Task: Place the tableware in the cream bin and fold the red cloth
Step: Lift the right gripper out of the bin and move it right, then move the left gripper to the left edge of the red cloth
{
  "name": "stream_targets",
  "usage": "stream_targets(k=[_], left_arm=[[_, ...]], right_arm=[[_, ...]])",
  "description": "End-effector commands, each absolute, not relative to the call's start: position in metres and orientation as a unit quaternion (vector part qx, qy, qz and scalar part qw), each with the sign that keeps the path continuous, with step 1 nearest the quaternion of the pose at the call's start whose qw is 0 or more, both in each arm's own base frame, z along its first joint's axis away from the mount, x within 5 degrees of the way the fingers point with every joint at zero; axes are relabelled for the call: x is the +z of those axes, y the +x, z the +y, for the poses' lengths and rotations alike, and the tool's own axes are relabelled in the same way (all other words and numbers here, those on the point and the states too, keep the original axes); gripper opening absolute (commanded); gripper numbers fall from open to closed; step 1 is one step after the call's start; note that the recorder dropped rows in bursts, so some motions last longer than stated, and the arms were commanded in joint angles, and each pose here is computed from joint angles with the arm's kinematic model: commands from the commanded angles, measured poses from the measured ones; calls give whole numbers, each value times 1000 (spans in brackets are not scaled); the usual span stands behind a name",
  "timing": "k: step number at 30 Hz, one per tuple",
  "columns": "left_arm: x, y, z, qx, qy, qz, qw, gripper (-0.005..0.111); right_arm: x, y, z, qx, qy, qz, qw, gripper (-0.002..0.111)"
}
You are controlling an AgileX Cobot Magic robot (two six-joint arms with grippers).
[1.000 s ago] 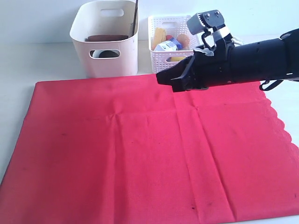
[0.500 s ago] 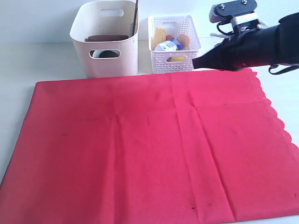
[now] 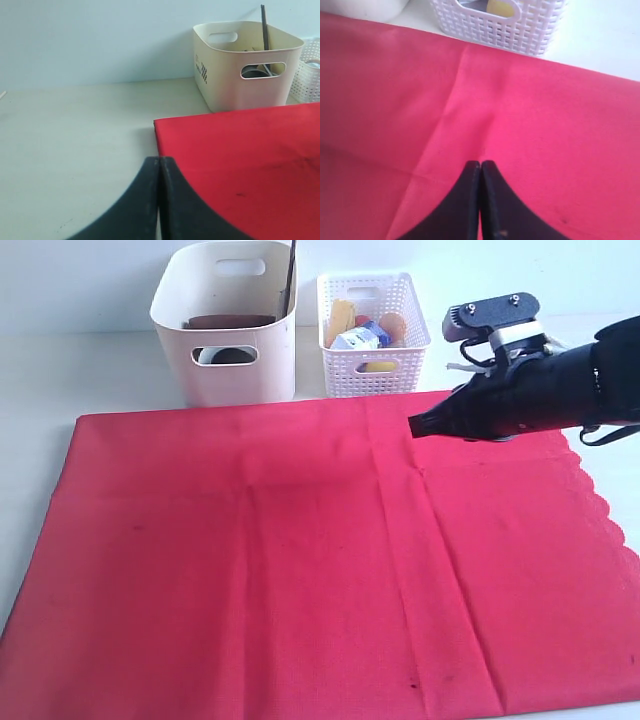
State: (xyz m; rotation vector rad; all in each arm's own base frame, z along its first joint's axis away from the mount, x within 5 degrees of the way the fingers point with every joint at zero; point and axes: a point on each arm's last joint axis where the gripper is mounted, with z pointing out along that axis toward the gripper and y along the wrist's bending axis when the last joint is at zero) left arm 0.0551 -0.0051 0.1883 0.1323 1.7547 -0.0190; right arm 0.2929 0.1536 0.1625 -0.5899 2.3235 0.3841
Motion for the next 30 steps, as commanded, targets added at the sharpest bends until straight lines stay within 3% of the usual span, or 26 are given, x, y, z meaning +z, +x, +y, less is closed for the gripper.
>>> stream_targets(k=[1, 10, 16, 19, 25, 30], left_arm=[[189, 55, -5, 10, 75, 764, 641, 1], [194, 56, -5, 3, 67, 746, 663, 1], [222, 55, -2, -160, -97, 632, 752, 1], [225, 54, -2, -167, -104, 618, 761, 1], [227, 54, -2, -134, -73, 611, 777, 1], [219, 63, -3, -108, -57, 660, 741, 0]], right_arm=[[177, 285, 151, 159, -232, 888, 365, 0], [177, 263, 141, 158, -235, 890, 358, 0], [171, 253, 145, 188, -262, 885, 336, 0], [172, 247, 151, 226, -293, 871, 322, 0], [171, 260, 140, 155, -233, 897, 342, 0], [173, 276, 122, 46, -174, 910, 373, 0]])
